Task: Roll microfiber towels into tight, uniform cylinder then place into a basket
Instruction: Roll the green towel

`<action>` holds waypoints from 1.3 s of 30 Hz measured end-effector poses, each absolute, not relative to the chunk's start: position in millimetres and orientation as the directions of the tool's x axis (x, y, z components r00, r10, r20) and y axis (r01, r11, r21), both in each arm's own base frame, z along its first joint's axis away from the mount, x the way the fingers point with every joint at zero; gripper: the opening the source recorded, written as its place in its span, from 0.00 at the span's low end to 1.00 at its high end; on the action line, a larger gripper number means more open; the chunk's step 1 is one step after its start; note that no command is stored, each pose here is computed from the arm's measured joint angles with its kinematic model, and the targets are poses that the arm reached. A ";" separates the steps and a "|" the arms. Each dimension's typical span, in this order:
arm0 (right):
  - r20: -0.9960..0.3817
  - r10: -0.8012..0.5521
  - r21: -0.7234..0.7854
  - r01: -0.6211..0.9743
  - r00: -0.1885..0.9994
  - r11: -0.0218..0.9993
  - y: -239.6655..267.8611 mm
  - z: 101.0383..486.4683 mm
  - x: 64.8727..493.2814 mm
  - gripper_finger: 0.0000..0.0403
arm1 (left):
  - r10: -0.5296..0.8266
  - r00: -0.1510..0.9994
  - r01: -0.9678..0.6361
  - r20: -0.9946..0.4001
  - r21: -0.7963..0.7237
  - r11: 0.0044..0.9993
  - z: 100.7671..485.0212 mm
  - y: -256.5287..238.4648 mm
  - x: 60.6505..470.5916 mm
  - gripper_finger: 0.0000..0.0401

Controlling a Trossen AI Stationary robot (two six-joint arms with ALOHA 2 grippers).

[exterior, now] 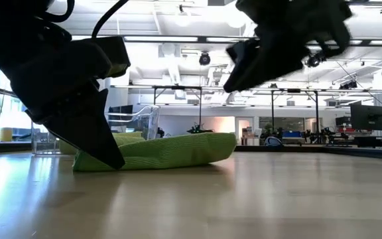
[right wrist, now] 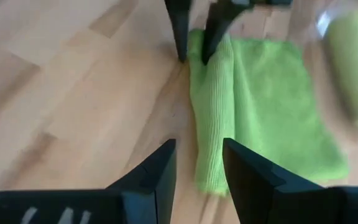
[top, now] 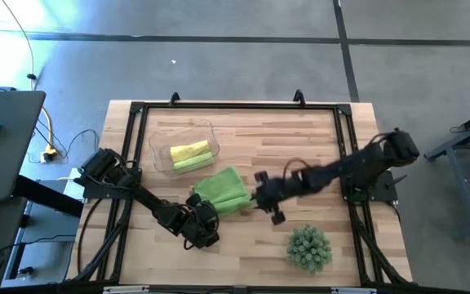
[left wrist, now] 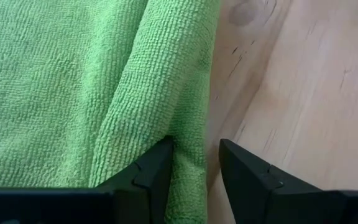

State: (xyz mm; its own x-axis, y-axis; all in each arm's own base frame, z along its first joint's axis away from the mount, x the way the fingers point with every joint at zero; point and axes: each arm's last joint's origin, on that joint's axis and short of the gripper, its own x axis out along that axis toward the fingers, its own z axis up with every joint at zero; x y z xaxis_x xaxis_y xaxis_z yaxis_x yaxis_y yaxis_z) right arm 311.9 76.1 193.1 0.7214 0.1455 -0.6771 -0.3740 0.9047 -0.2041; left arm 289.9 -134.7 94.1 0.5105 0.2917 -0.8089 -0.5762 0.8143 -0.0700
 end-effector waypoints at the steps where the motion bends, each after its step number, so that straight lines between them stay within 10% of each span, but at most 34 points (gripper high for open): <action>1: -0.662 0.117 -0.270 -0.381 0.741 0.884 84.7 188.2 311.2 0.31 | 0.291 0.512 -0.576 -0.808 -0.071 0.814 94.1 -134.7 290.0 0.32; 39: -0.685 -0.087 -0.416 -0.289 0.724 0.862 69.2 109.2 348.1 0.44 | 0.270 0.526 -0.585 -0.806 -0.112 0.803 97.3 -136.2 289.7 0.32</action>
State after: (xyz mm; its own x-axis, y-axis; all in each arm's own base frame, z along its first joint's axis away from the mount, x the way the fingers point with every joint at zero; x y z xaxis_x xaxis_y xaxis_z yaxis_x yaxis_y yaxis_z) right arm 348.1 69.2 109.2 0.7236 -0.0874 -0.6847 -0.2891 0.8624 -0.4156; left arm 289.7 -136.2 97.3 0.5262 0.2703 -0.8062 -0.5849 0.8033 -0.1124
